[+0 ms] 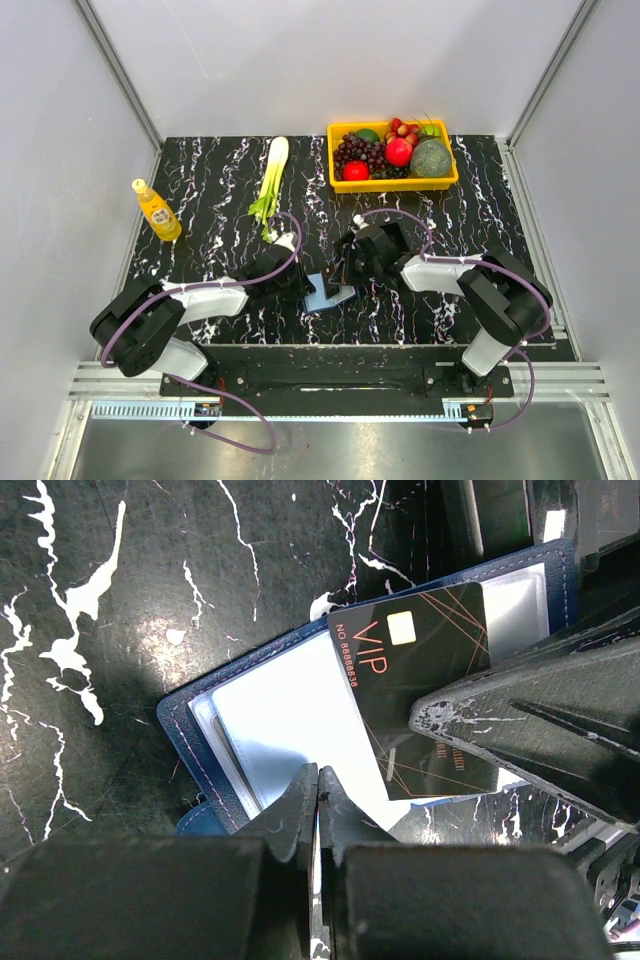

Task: Put the credit cards into the card holder
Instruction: Insert the credit card into the card holder.

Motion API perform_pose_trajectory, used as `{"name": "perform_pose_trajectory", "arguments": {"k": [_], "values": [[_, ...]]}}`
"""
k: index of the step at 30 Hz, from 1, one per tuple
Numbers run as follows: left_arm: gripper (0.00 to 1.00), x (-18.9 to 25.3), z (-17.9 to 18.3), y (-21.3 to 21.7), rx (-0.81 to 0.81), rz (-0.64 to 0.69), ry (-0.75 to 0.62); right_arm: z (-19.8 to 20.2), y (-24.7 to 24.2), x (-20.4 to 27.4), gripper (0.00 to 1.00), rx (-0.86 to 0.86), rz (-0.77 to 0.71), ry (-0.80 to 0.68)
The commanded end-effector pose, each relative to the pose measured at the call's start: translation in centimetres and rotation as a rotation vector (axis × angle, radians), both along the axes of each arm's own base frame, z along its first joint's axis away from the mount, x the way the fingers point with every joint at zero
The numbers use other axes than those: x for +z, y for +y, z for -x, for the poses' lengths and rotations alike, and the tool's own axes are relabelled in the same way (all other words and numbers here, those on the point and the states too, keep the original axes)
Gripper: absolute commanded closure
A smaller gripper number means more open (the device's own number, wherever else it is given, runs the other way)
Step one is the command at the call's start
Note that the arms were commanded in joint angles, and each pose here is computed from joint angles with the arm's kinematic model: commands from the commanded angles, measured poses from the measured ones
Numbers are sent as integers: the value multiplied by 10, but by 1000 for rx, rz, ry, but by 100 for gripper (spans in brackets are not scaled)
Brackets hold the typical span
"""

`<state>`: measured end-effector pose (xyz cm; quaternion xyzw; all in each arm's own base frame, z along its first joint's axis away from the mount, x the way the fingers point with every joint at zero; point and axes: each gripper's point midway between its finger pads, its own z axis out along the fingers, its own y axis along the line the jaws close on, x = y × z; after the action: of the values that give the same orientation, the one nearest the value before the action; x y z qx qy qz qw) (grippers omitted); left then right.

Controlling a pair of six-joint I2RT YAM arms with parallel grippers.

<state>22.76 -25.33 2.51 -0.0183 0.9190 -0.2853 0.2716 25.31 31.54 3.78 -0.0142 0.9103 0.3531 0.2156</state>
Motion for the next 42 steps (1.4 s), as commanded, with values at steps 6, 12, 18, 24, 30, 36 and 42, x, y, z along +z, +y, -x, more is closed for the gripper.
{"name": "perform_pose_trajectory", "arguments": {"k": [6,12,18,24,30,36,42], "values": [[100,-21,6,26,59,-121,36,35,-16,-29,100,120,83,82],[100,-22,4,29,76,-134,39,41,-17,-24,100,149,107,83],[100,-24,5,35,91,-159,43,44,-31,-20,100,103,154,96],[100,-21,5,27,68,-117,36,35,-17,-28,100,92,113,101],[100,-22,7,28,65,-114,40,12,-18,-22,100,15,143,32],[100,-22,8,29,60,-121,39,4,-20,-11,100,7,155,-16],[100,-21,8,28,61,-115,40,6,-11,-16,100,46,142,13]]}}
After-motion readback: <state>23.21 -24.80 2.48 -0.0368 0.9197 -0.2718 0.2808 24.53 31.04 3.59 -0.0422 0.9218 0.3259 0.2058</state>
